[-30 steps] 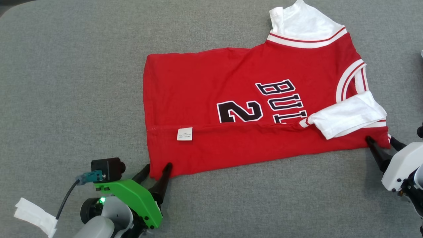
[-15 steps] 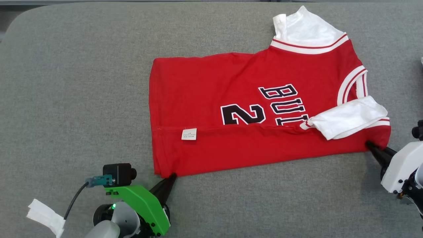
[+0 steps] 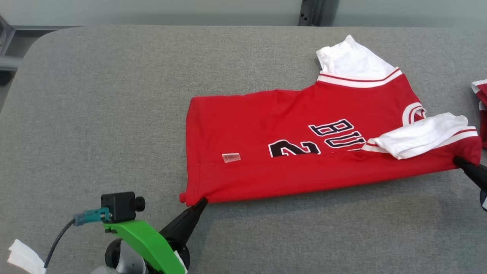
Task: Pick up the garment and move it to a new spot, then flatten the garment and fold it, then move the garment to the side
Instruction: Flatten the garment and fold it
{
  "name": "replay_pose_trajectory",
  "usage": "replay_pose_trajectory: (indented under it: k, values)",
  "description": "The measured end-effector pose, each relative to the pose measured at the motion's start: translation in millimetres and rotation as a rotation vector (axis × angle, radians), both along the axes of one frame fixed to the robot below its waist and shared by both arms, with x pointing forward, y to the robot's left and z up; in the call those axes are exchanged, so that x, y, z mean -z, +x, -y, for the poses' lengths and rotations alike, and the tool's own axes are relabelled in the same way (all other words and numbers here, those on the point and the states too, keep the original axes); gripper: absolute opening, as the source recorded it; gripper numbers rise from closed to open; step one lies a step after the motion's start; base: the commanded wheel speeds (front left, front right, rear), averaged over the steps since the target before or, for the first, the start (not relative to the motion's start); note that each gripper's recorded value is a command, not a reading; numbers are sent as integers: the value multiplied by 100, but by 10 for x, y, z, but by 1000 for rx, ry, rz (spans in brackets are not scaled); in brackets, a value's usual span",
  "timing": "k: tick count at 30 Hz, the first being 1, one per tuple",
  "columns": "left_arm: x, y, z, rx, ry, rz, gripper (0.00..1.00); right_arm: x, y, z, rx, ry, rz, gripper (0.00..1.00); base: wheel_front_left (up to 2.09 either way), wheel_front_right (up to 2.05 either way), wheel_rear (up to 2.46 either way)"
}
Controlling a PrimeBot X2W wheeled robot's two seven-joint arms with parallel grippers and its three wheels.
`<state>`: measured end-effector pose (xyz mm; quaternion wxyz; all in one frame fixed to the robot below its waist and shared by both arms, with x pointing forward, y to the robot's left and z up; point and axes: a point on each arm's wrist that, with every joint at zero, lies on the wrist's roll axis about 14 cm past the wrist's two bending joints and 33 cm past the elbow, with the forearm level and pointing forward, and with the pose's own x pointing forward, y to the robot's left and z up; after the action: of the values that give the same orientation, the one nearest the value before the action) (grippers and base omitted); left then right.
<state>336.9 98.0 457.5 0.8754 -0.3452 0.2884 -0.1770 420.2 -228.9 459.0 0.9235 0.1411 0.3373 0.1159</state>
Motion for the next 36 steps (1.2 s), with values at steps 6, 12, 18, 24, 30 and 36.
replay_pose_trajectory:
  k: [6, 12, 18, 24, 30, 36]
  values:
    - [74, -220, -45, -21, -2, -54, 0, 64, -241, 53, 5, 12, -79, 0, 0, 0, 0]
    - [432, -500, -54, -25, 33, -181, 0, 468, -626, 130, 28, -27, -237, 0, 0, 0, 0]
    - [677, -627, -38, -6, 90, -244, 100, 702, -720, 180, 41, -93, -280, 100, 0, 0, 0]
    - [718, -643, -221, 17, 227, -214, 100, 519, -559, 300, 13, -174, -210, 100, 0, 0, 0]
    - [443, 13, -496, -9, 356, -53, 100, -107, 197, 264, -7, -209, 47, 100, 0, 0, 0]
    - [301, 889, -410, 43, 404, 47, 100, -304, 1017, -129, -104, -268, 166, 100, 0, 0, 0]
